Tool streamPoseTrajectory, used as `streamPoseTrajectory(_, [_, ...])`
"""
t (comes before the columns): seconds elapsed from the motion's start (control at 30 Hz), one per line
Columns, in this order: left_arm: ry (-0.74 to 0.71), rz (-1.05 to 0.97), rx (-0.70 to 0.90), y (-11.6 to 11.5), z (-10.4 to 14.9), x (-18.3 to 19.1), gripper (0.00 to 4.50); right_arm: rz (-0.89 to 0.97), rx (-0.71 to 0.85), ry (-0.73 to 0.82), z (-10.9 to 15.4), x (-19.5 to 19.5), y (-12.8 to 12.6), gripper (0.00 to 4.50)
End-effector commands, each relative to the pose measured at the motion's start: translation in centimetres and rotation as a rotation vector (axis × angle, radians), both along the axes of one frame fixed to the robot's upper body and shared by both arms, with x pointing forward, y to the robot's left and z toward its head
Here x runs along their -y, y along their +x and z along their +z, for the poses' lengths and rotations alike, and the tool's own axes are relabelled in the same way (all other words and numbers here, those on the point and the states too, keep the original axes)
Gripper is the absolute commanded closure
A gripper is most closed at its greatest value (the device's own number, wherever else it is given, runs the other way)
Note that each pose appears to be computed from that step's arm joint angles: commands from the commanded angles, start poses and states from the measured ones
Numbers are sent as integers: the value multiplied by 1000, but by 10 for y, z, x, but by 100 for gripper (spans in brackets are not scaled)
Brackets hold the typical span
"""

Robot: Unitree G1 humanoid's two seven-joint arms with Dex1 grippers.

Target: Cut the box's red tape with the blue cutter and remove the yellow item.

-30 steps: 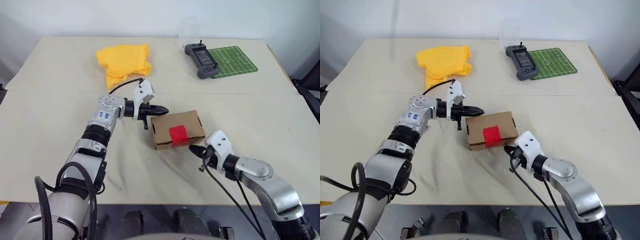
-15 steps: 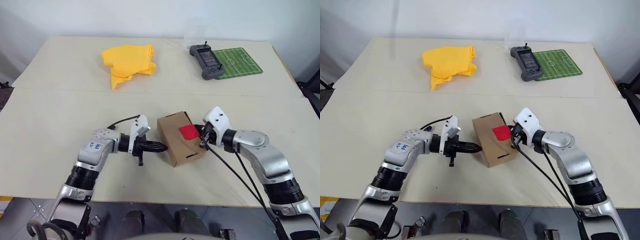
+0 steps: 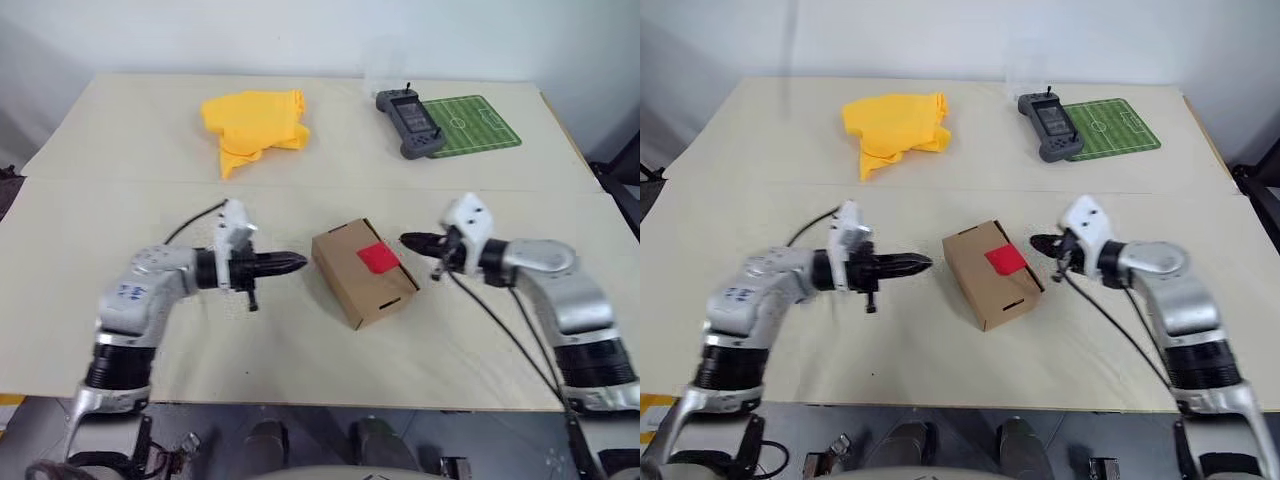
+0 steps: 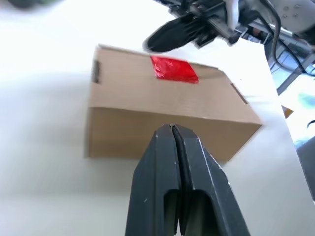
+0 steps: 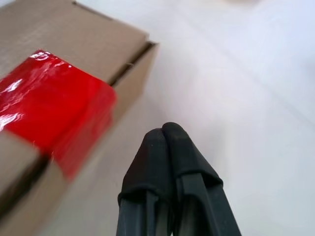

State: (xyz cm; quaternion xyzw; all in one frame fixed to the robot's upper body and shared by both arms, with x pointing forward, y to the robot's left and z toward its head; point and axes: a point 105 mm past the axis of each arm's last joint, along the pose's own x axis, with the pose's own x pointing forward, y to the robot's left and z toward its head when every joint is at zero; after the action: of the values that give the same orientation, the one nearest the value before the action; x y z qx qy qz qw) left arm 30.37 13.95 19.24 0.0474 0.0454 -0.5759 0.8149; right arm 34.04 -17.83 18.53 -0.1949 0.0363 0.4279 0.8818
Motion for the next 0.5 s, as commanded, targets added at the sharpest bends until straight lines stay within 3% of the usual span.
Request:
streamPoseTrajectory(0.03, [-30, 33, 42, -15, 19, -27, 360, 128, 48, 41, 22, 3, -24, 327])
streamPoseTrajectory(0.2, [18, 458, 30, -47, -4, -151, 211, 296, 124, 122, 36, -3, -64, 160])
streamPoseTrajectory(0.37, [76, 770, -62, -110, -38, -234, 58, 454, 160, 225, 39, -33, -95, 0])
streamPoseTrajectory(0.43, [110, 832, -92, -132, -45, -247, 3, 476, 168, 253, 40, -39, -99, 0])
streamPoseTrajectory(0.5, [127, 863, -100, -142, -47, -253, 3, 494, 205, 239, 40, -42, -102, 0])
